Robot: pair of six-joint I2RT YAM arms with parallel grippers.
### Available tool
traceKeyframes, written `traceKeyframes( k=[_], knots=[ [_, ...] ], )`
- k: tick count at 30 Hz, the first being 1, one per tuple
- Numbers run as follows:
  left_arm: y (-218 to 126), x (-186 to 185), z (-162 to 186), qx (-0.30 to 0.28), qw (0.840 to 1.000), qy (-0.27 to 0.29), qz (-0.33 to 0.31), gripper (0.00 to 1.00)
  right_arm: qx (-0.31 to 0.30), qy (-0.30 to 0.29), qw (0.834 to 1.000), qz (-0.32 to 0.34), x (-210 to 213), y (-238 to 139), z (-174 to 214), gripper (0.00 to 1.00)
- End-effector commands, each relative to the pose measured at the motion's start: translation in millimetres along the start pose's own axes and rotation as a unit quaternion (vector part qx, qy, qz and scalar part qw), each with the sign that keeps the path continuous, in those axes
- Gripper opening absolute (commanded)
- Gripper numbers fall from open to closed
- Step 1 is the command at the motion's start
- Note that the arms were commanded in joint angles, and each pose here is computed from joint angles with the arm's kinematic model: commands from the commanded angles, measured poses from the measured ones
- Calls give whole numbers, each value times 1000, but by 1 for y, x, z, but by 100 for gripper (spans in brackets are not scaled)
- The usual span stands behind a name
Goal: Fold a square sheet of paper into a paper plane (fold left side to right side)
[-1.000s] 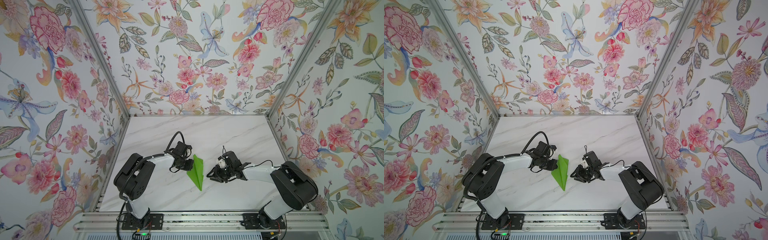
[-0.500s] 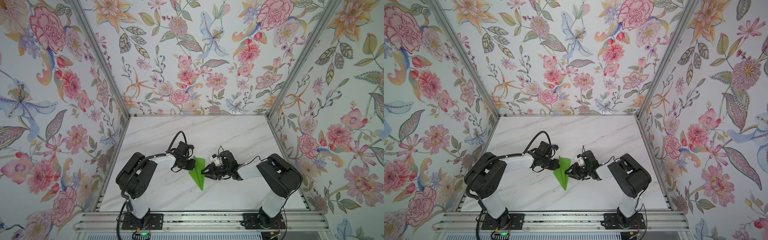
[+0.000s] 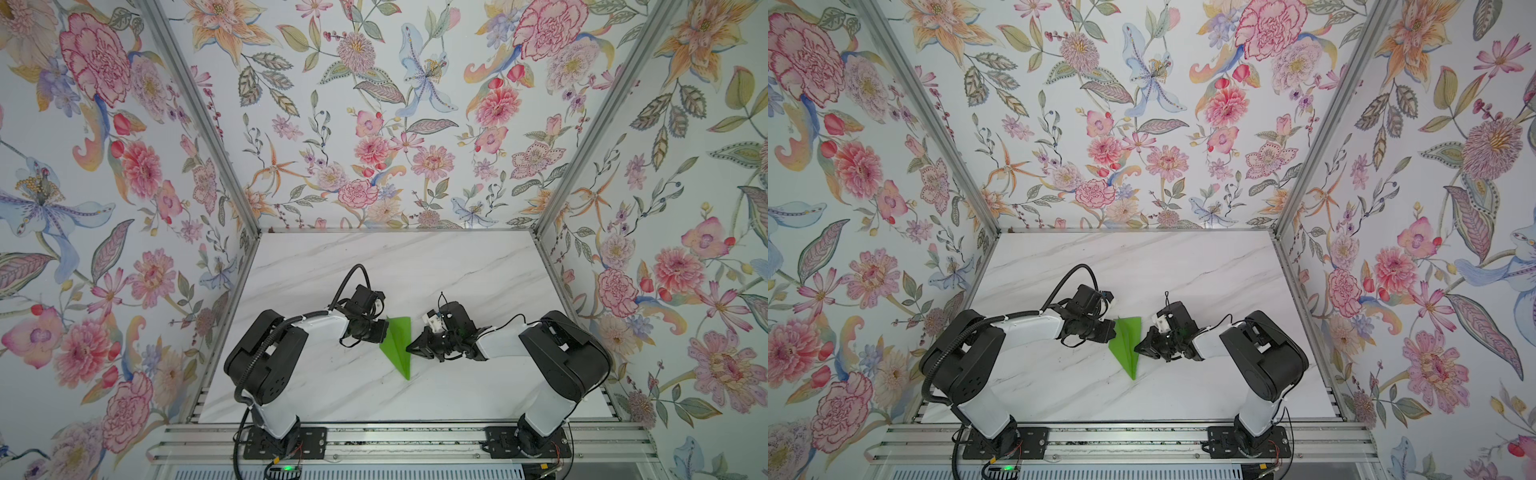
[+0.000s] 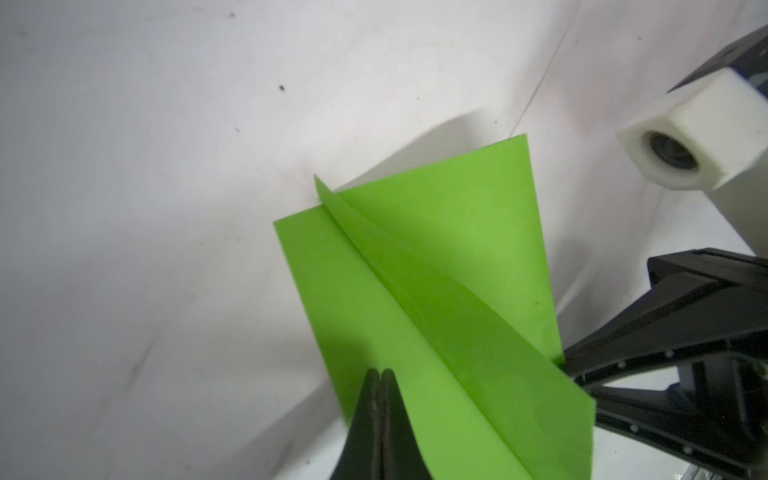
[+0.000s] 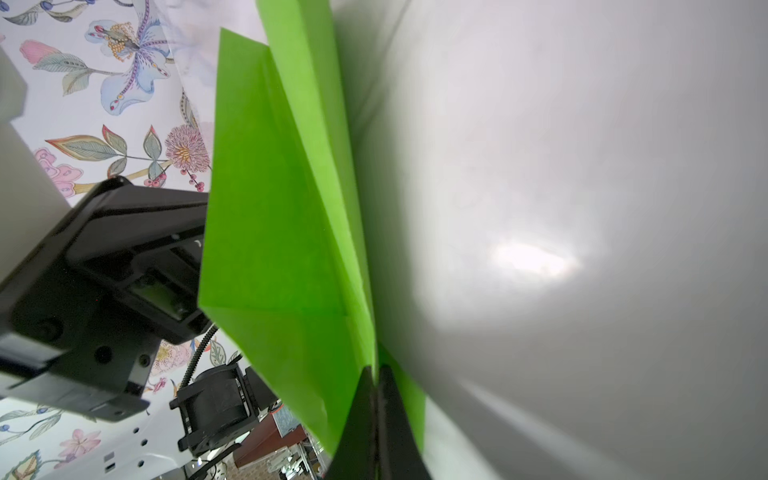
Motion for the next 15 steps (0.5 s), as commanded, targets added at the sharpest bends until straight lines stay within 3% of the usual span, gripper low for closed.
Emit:
traceKeyframes(
  k=[1, 4, 7, 11, 15],
  knots=[
    [-31, -8, -7, -45, 999, 7, -27, 0, -11, -35, 997, 62, 15, -20, -2, 0],
    [-61, -16, -15, -92, 995, 16, -32, 4, -22, -68, 988, 140, 28, -43, -5, 0],
    [-87, -22, -19, -139, 989, 22, -34, 11, -38, -103, 966, 235, 42, -70, -9, 0],
    [-119, -26, -20, -204, 978, 16, -31, 25, -52, -154, 916, 367, 61, -93, -11, 0],
    [-141, -20, -18, -258, 966, -7, -19, 36, -48, -190, 865, 462, 74, -89, -9, 0]
  ],
)
Point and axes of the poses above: each gripper's point midway between its finger pads, its own y axis out along the fingers, its own x axis along the line the jaws close on, z = x × y, the point moved 9 cm from there along -y, back along the fingers, and after that the axes turned 9 degrees about -y, right-handed, at the moved point
